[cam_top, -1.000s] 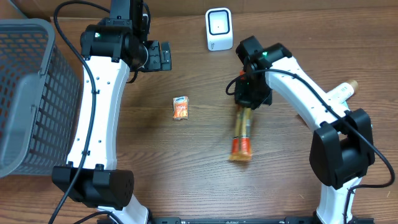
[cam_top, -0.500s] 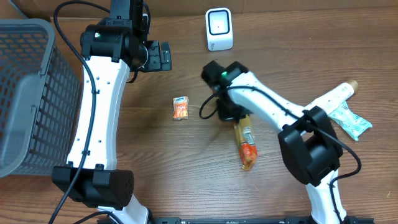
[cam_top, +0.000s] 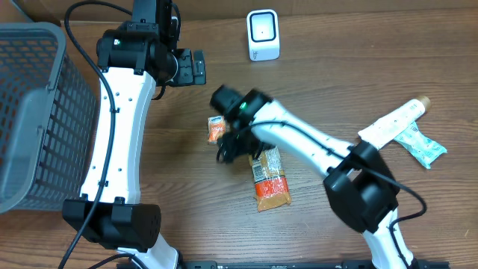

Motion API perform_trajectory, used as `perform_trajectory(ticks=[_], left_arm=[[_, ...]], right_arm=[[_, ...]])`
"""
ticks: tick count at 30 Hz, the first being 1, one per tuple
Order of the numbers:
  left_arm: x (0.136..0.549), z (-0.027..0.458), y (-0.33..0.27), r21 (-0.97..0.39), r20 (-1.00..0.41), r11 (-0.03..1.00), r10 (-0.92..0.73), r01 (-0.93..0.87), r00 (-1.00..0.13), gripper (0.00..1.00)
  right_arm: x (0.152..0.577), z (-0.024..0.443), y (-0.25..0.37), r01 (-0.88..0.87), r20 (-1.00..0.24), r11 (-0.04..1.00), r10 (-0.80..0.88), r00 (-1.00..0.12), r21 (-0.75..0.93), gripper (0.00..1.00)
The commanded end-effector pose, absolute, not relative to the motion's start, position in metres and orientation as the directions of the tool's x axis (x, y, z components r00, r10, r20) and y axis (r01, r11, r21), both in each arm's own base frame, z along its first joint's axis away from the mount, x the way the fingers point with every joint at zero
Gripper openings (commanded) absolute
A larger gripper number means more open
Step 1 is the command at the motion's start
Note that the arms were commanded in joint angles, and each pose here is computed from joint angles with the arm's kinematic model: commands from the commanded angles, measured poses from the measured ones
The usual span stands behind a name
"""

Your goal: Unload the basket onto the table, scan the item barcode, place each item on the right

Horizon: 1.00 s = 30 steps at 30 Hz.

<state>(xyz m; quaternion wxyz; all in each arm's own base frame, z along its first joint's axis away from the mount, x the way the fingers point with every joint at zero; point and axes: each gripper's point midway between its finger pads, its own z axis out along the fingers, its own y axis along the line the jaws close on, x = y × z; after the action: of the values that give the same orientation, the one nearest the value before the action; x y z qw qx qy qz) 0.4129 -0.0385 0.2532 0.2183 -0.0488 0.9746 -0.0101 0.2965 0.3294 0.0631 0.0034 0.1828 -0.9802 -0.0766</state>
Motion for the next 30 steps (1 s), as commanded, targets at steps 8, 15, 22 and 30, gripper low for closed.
perform_trajectory(ticks=[8, 15, 22, 30], left_arm=[[0.414, 0.249, -0.036, -0.034, -0.417, 0.994, -0.108, -0.103, -0.903, 1.00], [0.414, 0.249, -0.036, -0.033, -0.417, 0.994, -0.108, -0.103, -0.903, 1.00], [0.414, 0.249, -0.036, -0.034, -0.417, 0.994, -0.108, -0.103, -0.903, 1.00], [0.414, 0.249, -0.036, -0.033, -0.417, 0.994, -0.108, -0.103, -0.903, 1.00]], right_arm=[[0.377, 0.151, 0.248, -0.249, -0.096, 0.902, -0.230, -0.968, 0.352, 0.84], [0.344, 0.135, 0.273, -0.295, -0.015, 0.827, -0.328, -0.945, 0.479, 0.77], [0.278, 0.094, 0.333, -0.328, 0.074, 0.790, -0.423, -0.903, 0.518, 0.77], [0.217, 0.043, 0.326, -0.321, 0.230, 0.851, -0.440, -0.868, 0.416, 0.77]])
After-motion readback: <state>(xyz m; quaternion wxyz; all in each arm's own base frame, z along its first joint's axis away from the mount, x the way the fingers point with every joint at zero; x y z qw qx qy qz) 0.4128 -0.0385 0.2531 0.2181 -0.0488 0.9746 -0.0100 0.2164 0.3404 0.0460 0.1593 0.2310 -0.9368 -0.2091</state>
